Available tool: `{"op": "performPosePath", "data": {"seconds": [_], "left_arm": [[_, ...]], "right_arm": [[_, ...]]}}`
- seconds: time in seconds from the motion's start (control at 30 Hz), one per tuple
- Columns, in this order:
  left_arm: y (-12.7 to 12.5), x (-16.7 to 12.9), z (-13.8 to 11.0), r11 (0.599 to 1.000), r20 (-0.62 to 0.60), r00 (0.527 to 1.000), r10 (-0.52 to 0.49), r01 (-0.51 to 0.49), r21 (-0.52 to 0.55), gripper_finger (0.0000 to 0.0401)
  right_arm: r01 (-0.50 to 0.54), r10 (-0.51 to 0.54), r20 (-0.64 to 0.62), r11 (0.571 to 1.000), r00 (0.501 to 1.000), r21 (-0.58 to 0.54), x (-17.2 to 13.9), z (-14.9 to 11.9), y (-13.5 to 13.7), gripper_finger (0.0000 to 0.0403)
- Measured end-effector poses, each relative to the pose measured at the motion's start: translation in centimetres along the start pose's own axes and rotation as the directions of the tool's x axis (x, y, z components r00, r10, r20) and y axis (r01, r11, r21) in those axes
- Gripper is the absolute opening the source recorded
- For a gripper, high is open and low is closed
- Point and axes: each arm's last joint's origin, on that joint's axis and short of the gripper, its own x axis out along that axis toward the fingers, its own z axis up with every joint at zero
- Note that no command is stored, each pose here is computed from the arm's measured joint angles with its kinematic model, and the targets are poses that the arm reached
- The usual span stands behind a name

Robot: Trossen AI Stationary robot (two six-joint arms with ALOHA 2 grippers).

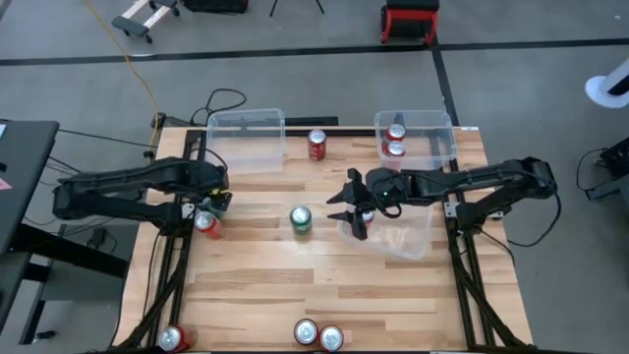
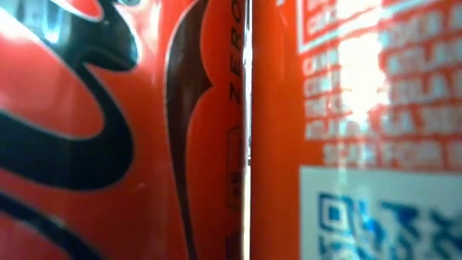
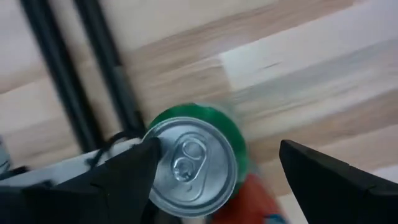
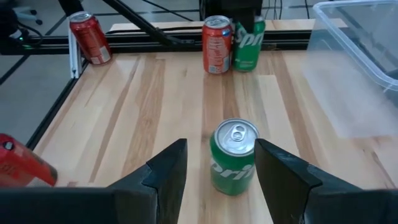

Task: Sort soda cans
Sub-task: Move the left green soda can to the middle of the table

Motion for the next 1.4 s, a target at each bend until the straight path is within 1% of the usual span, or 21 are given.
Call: {"op": "performPosePath", "data": {"seconds": [0.1,0.2,0.33,0.5,0.63,0.8,0.87,0.93,1.0,1.07,1.13,1.23,1.3,1.33,1.4], "left_arm": [[0.5,0.5,-0.2,0.999,-0.022,0.998,0.054,-0.054,-0.004,0.0332],[0.2,0.3,-0.1,1.000,-0.033,0.999,0.000,-0.001,-0.019,0.0332],[0.3,0.2,-0.2,1.000,-0.039,0.999,-0.019,0.019,-0.004,0.0332],[-0.7,0.1,0.4,0.993,0.010,0.993,-0.114,0.113,0.024,0.0332],[-2.3,0.3,0.9,0.978,0.069,0.977,-0.204,0.199,0.067,0.0332],[-5.1,1.7,1.5,0.966,0.074,0.971,-0.228,0.216,0.143,0.0332],[-6.5,2.7,1.9,0.957,0.072,0.971,-0.229,0.211,0.201,0.0332],[-7.8,3.8,2.2,0.936,0.059,0.975,-0.213,0.186,0.297,0.0332],[-8.8,4.8,2.4,0.906,0.030,0.985,-0.171,0.145,0.398,0.0332],[-9.5,5.4,2.5,0.868,0.009,0.990,-0.143,0.121,0.481,0.0331],[-10.2,5.8,2.4,0.823,-0.027,0.991,-0.130,0.123,0.554,0.0331],[-11.2,5.6,2.2,0.762,-0.061,0.986,-0.156,0.159,0.628,0.0331],[-11.3,5.6,1.9,0.725,-0.067,0.990,-0.127,0.139,0.675,0.0331],[-11.5,5.1,1.9,0.712,-0.062,0.988,-0.138,0.142,0.688,0.0331],[-11.9,3.6,2.2,0.695,-0.026,0.979,-0.201,0.161,0.701,0.0331]], "right_arm": [[-0.004,0.004,-0.002,1.000,1.000,-0.002,0.0,0.0,0.1,0.0208],[-0.004,0.004,-0.002,1.000,1.000,-0.002,0.0,0.0,0.1,0.0208],[0.001,-0.001,0.001,1.000,1.000,0.000,0.0,0.0,0.0,0.0208],[0.008,-0.008,0.008,1.000,1.000,0.003,0.0,0.1,-0.3,0.0208],[0.012,-0.012,0.011,1.000,1.000,0.005,0.0,0.1,-0.4,0.0208],[0.013,-0.013,0.013,1.000,1.000,0.005,0.0,0.1,-0.4,0.0208],[0.013,-0.013,0.014,1.000,1.000,0.005,0.0,0.1,-0.4,0.0208],[0.013,-0.013,0.013,1.000,1.000,0.005,0.0,0.1,-0.4,0.0208],[0.013,-0.013,0.011,1.000,1.000,0.005,0.0,0.1,-0.4,0.0208],[0.012,-0.012,0.006,1.000,1.000,0.004,0.0,0.1,-0.4,0.0208],[0.011,-0.011,0.003,1.000,1.000,0.003,0.0,0.0,-0.3,0.0208],[0.012,-0.012,0.003,1.000,1.000,-0.001,0.0,0.0,-0.4,0.0208],[0.016,-0.016,0.003,1.000,1.000,-0.003,0.0,0.0,-0.5,0.0208],[0.018,-0.018,0.003,1.000,1.000,-0.004,0.0,0.0,-0.6,0.0208],[0.020,-0.020,0.001,1.000,1.000,-0.004,0.0,0.0,-0.6,0.0208]]}}
